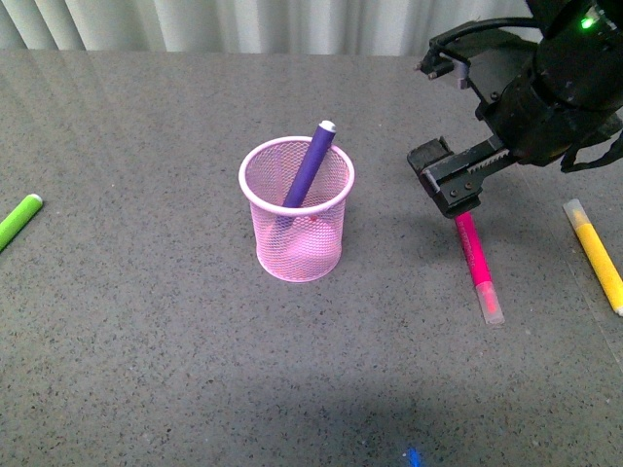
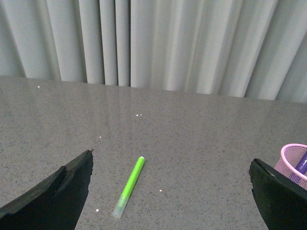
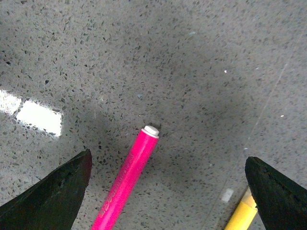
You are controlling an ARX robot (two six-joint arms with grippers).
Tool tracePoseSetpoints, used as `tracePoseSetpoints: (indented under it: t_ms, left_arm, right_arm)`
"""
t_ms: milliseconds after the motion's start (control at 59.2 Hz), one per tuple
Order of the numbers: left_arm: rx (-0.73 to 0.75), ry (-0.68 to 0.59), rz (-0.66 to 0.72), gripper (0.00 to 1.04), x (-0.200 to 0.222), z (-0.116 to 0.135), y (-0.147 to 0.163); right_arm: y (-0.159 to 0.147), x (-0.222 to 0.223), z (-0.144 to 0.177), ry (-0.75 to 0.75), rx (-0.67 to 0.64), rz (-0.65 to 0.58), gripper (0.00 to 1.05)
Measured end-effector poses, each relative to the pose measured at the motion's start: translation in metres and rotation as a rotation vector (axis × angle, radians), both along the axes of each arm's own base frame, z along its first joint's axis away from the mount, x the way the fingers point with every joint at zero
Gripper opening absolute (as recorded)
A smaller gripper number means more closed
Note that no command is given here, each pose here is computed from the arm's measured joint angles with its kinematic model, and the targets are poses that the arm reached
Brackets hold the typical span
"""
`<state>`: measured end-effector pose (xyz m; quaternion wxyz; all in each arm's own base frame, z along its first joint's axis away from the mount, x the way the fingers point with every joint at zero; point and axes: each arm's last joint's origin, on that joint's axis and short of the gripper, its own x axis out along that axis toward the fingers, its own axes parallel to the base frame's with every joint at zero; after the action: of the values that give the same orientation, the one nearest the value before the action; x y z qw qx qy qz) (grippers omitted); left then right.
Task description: Insert purple and pink pens into pink cup
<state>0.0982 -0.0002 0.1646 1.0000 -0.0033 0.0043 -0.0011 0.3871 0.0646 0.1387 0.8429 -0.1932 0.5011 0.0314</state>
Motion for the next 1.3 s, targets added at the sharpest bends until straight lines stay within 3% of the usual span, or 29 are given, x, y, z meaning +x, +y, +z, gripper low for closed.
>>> tracePoseSetpoints:
  t_ms: [237,676,1031,1183,1301]
  left_arm:
    - [0.0,0.0,0.0,0.97,0.0,0.0,0.0]
    - [0.0,0.0,0.0,0.97,0.0,0.0,0.0]
    - [0.0,0.0,0.0,0.97,0.0,0.0,0.0]
    - [0.0,0.0,0.0,0.97,0.0,0.0,0.0]
    - [0.0,0.0,0.0,0.97,0.0,0.0,0.0]
  right_arm:
    - [0.003,0.013,-0.02,0.065,-0.007,-0.104,0.97]
    - [0.012,0.023,-0.029,0.098,-0.03,-0.142,0.96]
    - [0.014,0.019,-0.037,0.122,-0.039,-0.132,0.29]
    - [0.014,0.02,-0.037,0.112,-0.041,-0.125,0.11]
    - [0.014,0.021,-0.036,0.111,-0.038,-0.123,0.08]
